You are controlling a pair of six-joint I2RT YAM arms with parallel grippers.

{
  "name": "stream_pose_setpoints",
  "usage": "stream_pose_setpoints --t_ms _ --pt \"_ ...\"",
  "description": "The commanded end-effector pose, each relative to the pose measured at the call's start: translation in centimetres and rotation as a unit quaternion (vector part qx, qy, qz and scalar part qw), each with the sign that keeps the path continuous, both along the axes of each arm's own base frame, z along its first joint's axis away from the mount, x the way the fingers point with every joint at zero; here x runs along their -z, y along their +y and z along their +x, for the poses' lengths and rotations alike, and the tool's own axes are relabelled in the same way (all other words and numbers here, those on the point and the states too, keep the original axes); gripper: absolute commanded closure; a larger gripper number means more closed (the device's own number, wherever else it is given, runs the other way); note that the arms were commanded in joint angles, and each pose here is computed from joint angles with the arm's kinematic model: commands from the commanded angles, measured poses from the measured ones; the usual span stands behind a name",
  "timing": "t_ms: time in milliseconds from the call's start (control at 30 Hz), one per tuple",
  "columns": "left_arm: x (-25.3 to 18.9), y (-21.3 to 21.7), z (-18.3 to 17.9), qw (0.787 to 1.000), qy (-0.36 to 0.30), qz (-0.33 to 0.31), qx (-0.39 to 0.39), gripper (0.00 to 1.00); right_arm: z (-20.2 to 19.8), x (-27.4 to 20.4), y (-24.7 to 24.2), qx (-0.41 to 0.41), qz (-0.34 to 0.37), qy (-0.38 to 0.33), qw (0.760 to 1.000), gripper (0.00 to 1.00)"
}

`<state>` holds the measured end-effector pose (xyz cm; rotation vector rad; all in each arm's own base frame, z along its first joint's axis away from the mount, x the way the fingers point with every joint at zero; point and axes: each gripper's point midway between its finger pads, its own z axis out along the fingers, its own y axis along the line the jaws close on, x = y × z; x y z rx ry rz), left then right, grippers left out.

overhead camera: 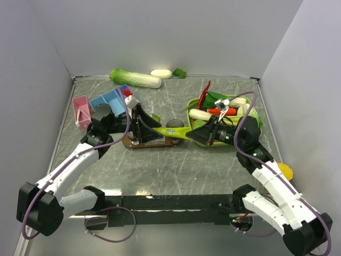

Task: Prepare toiletry sets of a toothbrush and toothpaste on the tray
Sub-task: Pick up the toothpaste from the storage box.

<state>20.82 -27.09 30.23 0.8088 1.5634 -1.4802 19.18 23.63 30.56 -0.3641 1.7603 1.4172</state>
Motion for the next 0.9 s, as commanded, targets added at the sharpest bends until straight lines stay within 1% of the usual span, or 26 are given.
stream_pose_setpoints --t_ms 0,33,67,100,133,167,200,267,300,467,533,567,600,667,767,800,867 --pt "-2.2 0.8 0.9 0.996 -0.073 0.013 -0.043 0.20 -0.2 -2.3 -0.9 0.007 -0.049 -0.054 0.997 1.00" --pt "-2.1 0.8 1.2 0.995 -0.086 0.019 -0.050 0.18 -0.2 -2.2 -1.0 0.004 -0.061 -0.053 0.997 1.00" --pt "-2.0 0.9 1.4 0.994 -0.088 0.024 -0.055 0.18 -0.4 -1.7 -1.0 -0.003 -0.079 -0.034 0.996 1.00" --pt "-1.2 0.8 1.3 0.995 -0.078 0.037 -0.050 0.18 -0.4 -1.6 -1.0 -0.011 -0.090 -0.041 0.995 1.00" --pt "-1.3 0.7 1.2 0.994 -0.095 0.044 -0.045 0.17 -0.9 -1.5 -0.8 -0.032 -0.092 -0.040 0.994 1.00" --pt "-0.7 0.4 1.2 0.994 -0.090 0.054 -0.037 0.17 -1.3 -1.9 -0.6 -0.045 -0.093 -0.039 0.994 1.00" --pt "-0.3 -0.1 0.6 0.994 -0.086 0.060 -0.019 0.17 -1.5 -1.3 -0.5 -0.061 -0.102 -0.027 0.993 1.00" --pt "0.6 -0.9 0.1 0.994 -0.079 0.073 0.011 0.16 -2.5 -1.6 0.1 -0.103 -0.100 -0.019 0.989 1.00" --pt "1.0 -1.5 -1.4 0.994 -0.065 0.075 0.050 0.16 -2.9 -1.1 0.2 -0.115 -0.110 -0.010 0.987 1.00" --pt "2.7 -3.4 -4.4 0.986 -0.029 0.086 0.142 0.16 -3.5 0.0 1.5 -0.136 -0.150 -0.009 0.979 1.00" --pt "2.9 -3.8 -5.3 0.981 -0.029 0.087 0.169 0.16 -3.7 -0.2 2.1 -0.144 -0.145 -0.019 0.979 1.00" --pt "3.7 -4.0 -5.9 0.978 -0.012 0.096 0.184 0.17 -3.7 -0.3 2.4 -0.147 -0.144 -0.020 0.978 1.00" --pt "3.6 -4.2 -6.2 0.976 -0.012 0.097 0.193 0.17 -4.1 -0.4 2.7 -0.156 -0.145 -0.024 0.977 1.00" --pt "4.0 -4.3 -7.1 0.970 -0.001 0.101 0.219 0.20 -4.1 -0.7 3.0 -0.159 -0.148 -0.029 0.976 1.00" --pt "4.1 -4.5 -7.8 0.966 0.003 0.101 0.239 0.32 -4.0 -0.8 3.2 -0.165 -0.153 -0.030 0.974 1.00" --pt "4.2 -4.4 -8.0 0.965 0.006 0.102 0.242 0.40 -4.2 -0.8 3.2 -0.169 -0.154 -0.031 0.973 1.00" --pt "4.2 -4.5 -8.2 0.963 0.006 0.102 0.247 0.47 -4.2 -0.8 3.3 -0.173 -0.158 -0.030 0.972 1.00"
